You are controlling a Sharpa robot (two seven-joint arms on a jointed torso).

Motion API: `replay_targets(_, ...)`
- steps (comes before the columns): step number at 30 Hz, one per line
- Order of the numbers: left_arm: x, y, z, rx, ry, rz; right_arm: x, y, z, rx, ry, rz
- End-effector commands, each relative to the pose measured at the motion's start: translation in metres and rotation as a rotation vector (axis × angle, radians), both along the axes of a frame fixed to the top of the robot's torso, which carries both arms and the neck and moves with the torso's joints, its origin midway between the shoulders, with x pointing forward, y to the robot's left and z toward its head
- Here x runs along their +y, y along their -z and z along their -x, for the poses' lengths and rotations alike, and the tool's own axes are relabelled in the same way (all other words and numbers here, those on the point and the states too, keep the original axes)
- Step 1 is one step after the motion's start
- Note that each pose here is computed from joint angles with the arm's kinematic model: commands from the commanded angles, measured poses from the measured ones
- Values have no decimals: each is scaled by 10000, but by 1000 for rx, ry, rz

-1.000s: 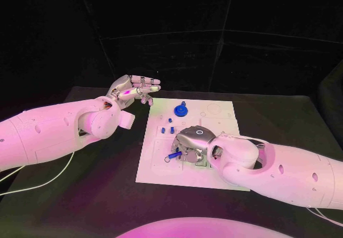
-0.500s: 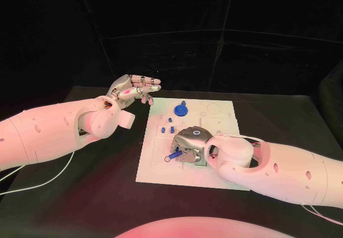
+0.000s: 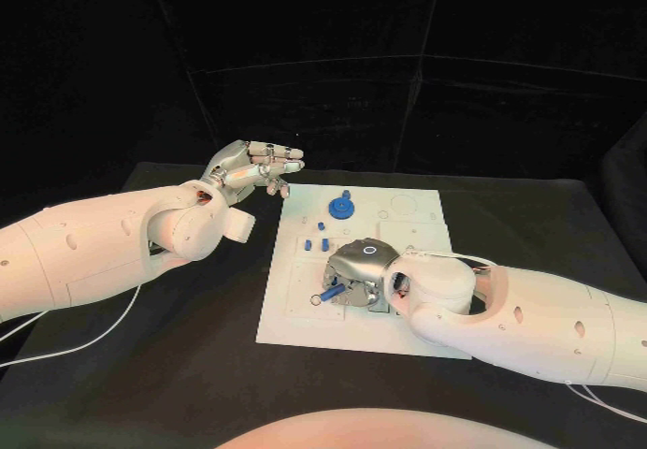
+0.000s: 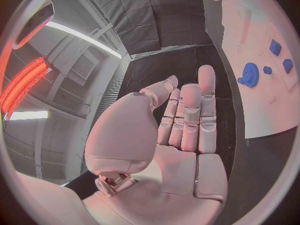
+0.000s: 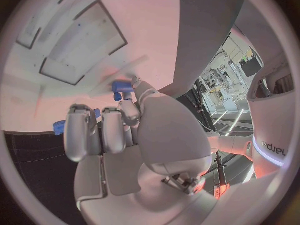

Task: Assemble the parts on the task board

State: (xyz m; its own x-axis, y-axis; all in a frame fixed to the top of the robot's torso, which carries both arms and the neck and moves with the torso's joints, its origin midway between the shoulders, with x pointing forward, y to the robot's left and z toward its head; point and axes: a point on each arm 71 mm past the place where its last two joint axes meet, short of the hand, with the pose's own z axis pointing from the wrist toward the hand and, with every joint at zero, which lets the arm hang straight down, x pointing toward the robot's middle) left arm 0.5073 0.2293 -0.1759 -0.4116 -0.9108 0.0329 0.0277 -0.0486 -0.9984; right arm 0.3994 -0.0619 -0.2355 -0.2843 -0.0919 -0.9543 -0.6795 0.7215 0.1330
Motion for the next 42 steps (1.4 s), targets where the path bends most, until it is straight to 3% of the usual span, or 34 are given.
replay_targets(1, -15, -11, 0, 3, 12, 7, -21, 53, -4, 13, 6, 55)
replay_targets(10, -19, -8, -2, 7, 14, 6, -24, 78, -8, 26, 5, 86)
replay_targets(17, -22, -8, -2, 7, 14, 6, -3, 45, -1, 1, -3, 53)
replay_targets(28, -11, -10, 3, 6, 11, 6, 38, -31, 17, -47, -18, -33)
replay_targets(42, 7, -9, 22, 13, 13, 5, 37, -186, 81, -91, -39, -231)
